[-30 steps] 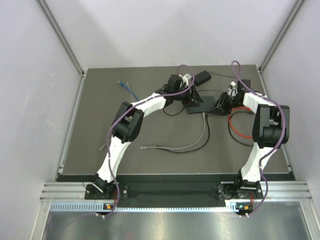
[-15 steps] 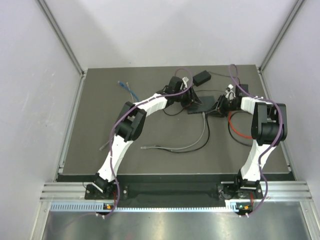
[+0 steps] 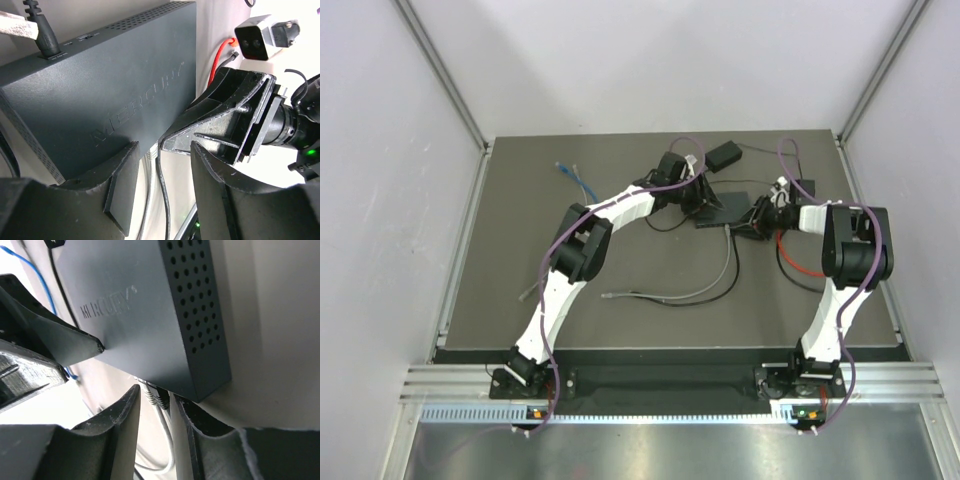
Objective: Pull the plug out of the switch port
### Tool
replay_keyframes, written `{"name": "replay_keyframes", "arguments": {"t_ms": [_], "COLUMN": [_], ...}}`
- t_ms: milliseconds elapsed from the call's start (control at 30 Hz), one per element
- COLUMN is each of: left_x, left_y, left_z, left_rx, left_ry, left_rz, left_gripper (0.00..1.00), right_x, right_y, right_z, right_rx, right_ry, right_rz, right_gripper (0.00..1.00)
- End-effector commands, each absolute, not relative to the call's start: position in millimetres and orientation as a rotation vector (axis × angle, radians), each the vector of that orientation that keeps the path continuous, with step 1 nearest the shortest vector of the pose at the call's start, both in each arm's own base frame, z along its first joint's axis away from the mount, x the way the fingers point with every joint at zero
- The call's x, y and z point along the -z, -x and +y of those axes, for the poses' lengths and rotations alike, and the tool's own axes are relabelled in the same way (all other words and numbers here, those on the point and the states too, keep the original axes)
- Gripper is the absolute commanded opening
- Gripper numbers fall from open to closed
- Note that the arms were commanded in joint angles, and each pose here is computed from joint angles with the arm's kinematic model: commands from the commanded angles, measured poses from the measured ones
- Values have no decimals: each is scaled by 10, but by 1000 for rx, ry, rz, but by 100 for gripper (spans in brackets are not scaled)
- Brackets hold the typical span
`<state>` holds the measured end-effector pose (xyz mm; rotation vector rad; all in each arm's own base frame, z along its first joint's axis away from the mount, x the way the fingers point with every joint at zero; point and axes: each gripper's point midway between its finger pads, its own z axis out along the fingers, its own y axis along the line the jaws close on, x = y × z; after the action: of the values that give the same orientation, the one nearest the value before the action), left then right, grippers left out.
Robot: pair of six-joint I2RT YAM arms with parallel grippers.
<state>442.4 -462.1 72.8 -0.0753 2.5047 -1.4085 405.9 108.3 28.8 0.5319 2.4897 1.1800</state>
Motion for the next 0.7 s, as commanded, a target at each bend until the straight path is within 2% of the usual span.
{"name": "replay_keyframes", "arguments": {"t_ms": [0, 300, 500, 533, 600, 667], "left_x": [-501, -456, -441, -446, -441, -439], "left_y": [-4296, -4214, -4191, -4191, -4200, -4195], "left_z": [-4530, -4496, -4481, -4492, -4490, -4496], "left_rx": [1337, 1317, 1312, 1314, 1315, 1322], "left_ry": [96, 78, 74, 70, 71, 68], "left_rz": [2600, 2634, 2642, 2640, 2639, 2641], "left_gripper": [51, 51, 51, 51, 51, 51], "right_x": [-283, -202, -176, -178, -181, -191], "right_y": [-4193, -4224, -4224, -4238, -4230, -4218], "right_z": [1063, 1079, 1058, 1051, 1047, 1051], "right_rx": [-1193, -1246, -1219, -1212, -1204, -1204], "right_ry": [-569, -764, -792, -788, -780, -752], "right_rz": [2407, 2363, 2401, 2407, 2428, 2440], "right_gripper": [31, 27, 14, 7, 0, 0]}}
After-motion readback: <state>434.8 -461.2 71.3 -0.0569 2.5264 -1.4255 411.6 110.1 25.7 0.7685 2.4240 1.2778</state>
